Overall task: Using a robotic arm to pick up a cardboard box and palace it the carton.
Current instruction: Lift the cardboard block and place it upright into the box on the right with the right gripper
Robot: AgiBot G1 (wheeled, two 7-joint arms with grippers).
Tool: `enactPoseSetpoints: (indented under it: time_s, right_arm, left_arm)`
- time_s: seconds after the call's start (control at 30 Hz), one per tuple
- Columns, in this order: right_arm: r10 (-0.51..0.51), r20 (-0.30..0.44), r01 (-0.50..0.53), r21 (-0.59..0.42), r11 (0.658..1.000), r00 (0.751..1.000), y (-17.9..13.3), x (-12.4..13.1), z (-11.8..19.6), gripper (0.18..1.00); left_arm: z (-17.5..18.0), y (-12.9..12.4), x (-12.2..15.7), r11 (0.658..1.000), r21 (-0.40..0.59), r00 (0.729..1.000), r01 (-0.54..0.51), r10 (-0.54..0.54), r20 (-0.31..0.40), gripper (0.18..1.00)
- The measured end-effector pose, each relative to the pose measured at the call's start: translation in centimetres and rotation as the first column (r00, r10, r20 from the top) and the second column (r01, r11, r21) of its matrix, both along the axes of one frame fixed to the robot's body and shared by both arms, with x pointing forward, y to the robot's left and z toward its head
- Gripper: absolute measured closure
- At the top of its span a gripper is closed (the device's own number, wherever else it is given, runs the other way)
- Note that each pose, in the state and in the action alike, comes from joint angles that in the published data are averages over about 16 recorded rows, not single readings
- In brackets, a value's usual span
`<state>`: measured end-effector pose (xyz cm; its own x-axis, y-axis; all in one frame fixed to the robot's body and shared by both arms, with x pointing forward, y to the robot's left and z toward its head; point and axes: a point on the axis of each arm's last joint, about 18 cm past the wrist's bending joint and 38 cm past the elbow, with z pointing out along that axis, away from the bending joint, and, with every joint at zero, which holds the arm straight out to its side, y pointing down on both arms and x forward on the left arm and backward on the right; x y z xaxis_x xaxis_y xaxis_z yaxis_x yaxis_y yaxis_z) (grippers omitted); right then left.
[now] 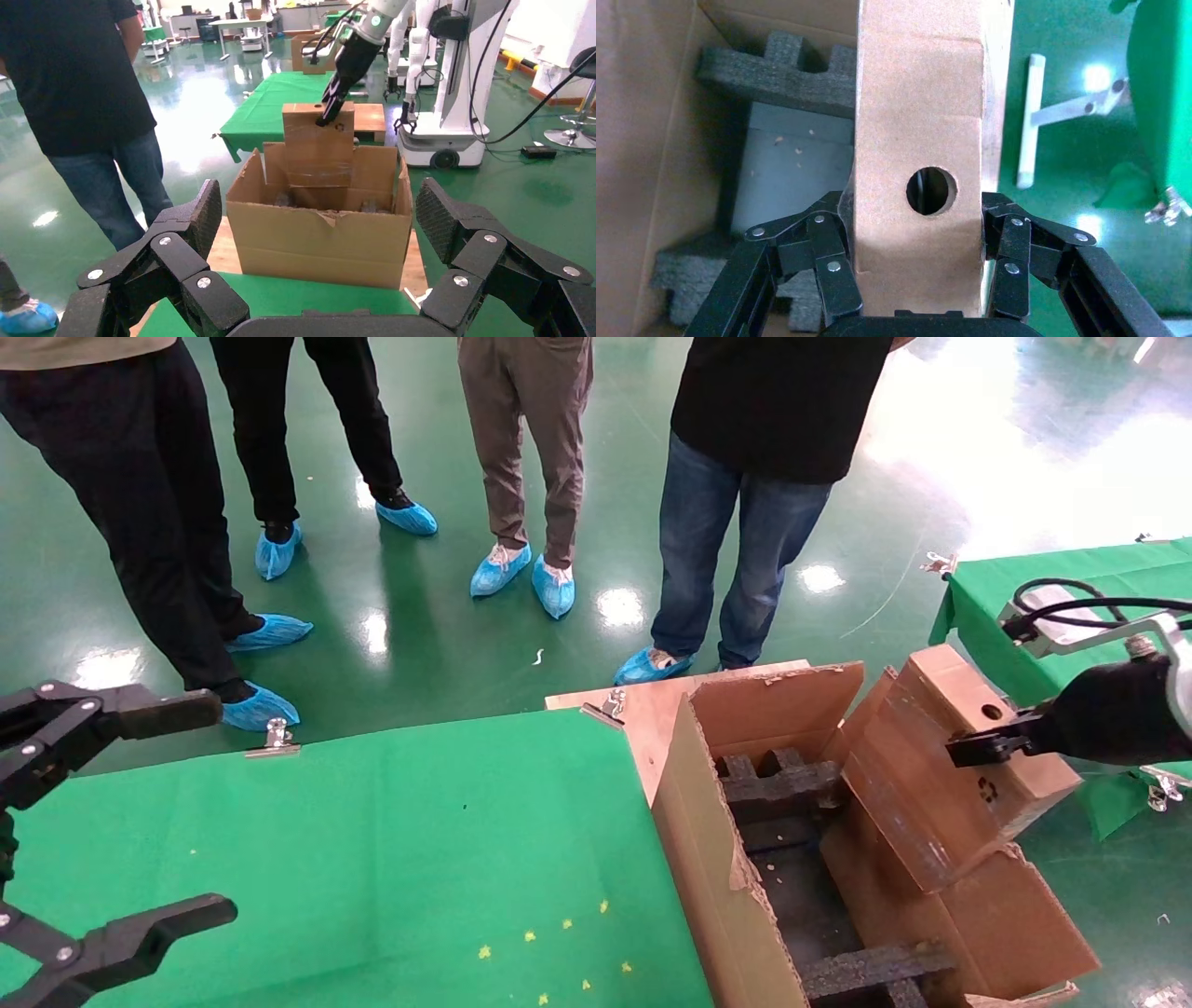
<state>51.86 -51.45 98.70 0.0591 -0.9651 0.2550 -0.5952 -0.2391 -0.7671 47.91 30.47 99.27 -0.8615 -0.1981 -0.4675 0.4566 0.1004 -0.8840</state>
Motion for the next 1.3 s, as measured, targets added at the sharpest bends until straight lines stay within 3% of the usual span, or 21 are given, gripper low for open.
enactPoseSetpoints:
  time_s: [0.43, 1.3]
  right_arm:
    - [-0.095, -0.037, 0.097, 0.051, 0.994, 0.995, 0.2, 1.3, -2.3, 0.849]
    - [-0.188, -0.07, 0.19, 0.011, 0.982, 0.98, 0.2, 3.3, -6.0, 0.857]
  left_arm:
    - [0.0, 0.0, 0.0, 1.0, 0.0, 1.0, 0.0, 0.0, 0.0, 0.183]
    - [0.0, 0.0, 0.0, 1.0, 0.0, 1.0, 0.0, 0.0, 0.0, 0.183]
